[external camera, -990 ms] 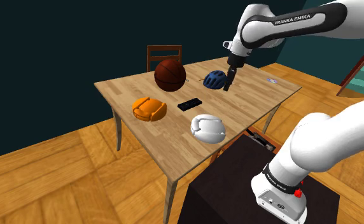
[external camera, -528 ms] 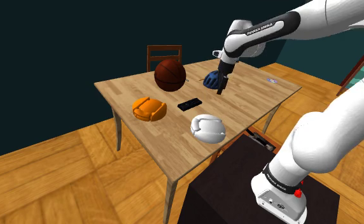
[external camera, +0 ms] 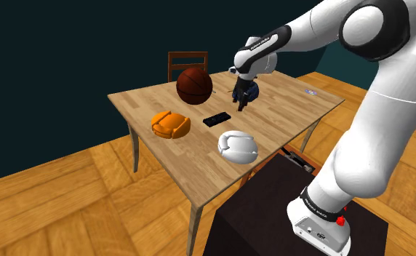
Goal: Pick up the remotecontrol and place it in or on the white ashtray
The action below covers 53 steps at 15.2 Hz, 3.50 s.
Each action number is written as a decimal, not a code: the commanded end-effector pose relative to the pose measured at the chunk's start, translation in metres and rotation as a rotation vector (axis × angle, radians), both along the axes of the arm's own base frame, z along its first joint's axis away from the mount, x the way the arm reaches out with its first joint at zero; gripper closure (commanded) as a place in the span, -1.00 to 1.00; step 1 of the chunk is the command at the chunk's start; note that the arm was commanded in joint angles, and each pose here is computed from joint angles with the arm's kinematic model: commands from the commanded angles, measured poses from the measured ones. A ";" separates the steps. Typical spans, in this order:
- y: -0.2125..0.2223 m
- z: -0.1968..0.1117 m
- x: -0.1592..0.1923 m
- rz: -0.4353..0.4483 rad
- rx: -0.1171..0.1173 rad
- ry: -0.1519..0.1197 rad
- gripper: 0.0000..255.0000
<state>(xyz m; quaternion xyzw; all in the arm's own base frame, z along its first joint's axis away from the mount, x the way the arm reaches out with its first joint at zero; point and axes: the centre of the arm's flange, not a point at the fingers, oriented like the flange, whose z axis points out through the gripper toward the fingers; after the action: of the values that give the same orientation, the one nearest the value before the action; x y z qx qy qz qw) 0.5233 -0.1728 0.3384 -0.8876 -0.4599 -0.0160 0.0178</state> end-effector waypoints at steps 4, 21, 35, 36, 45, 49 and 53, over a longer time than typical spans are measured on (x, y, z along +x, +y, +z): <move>-0.006 -0.046 0.050 0.170 -0.001 -0.001 -1.00; 0.000 -0.141 0.113 0.376 -0.003 0.000 -1.00; 0.000 -0.141 0.113 0.376 -0.003 0.000 1.00; 0.000 -0.141 0.113 0.376 -0.003 0.000 1.00; 0.000 -0.093 0.113 0.376 -0.003 0.000 1.00; 0.000 -0.072 0.113 0.376 -0.003 0.000 1.00; 0.000 -0.051 0.113 0.376 -0.003 0.000 1.00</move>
<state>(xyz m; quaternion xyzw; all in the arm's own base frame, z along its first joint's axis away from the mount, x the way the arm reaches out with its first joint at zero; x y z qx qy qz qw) 0.6364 -0.1734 0.2811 -0.7862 -0.6176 -0.0117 0.0190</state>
